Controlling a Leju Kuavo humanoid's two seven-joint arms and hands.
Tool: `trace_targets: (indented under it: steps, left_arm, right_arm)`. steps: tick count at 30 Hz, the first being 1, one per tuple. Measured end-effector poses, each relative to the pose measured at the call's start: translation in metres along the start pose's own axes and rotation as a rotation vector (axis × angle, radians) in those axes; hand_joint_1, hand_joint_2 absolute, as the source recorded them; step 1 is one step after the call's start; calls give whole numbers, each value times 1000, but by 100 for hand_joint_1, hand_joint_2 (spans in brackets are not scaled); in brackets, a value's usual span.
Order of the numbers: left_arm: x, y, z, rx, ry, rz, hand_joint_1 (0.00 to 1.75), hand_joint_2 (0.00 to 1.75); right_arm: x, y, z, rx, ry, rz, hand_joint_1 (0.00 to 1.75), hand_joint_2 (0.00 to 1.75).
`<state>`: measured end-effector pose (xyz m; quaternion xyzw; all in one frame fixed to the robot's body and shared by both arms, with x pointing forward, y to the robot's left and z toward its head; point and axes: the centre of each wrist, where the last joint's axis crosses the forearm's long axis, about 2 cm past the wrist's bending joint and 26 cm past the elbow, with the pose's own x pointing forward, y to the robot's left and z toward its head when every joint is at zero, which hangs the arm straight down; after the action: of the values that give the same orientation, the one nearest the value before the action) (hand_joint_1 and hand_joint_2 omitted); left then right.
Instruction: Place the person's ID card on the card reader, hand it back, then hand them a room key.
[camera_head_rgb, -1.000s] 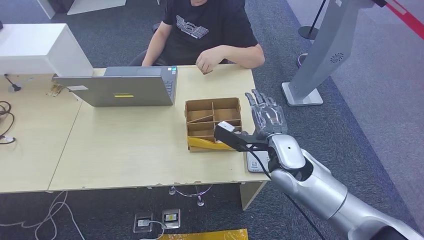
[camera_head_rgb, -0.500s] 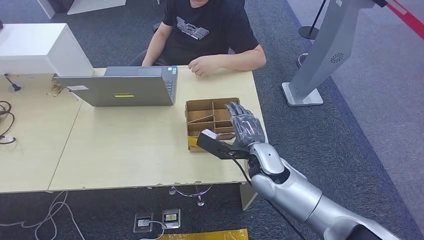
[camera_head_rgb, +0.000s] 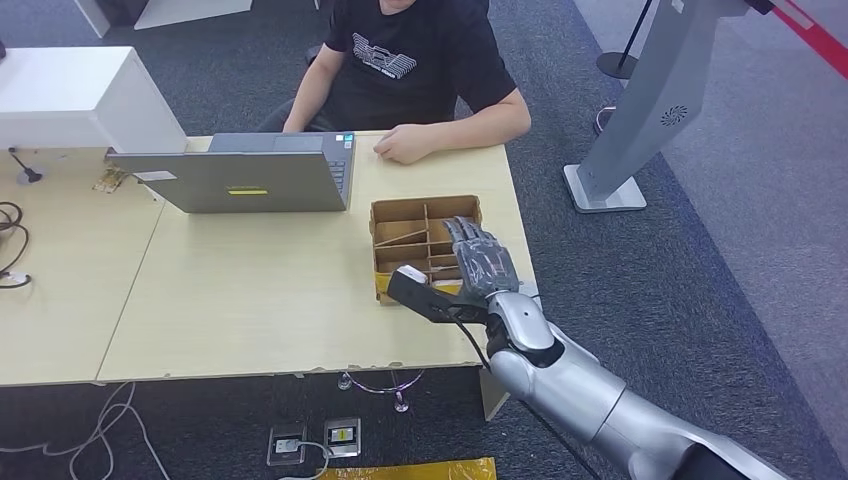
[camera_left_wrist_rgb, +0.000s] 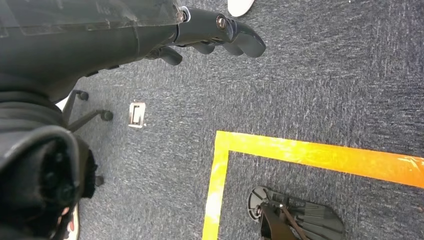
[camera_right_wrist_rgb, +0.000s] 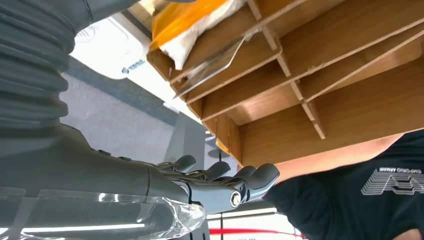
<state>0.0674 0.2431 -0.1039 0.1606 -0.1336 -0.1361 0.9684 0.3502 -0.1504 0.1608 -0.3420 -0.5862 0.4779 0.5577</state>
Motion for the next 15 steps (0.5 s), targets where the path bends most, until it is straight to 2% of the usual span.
trace_targets:
  steps: [15]
  left_arm:
    - [3,1,-1,-2,2,3,0,0]
  right_arm:
    - [-3,9,-10,-41,19,84,0,175]
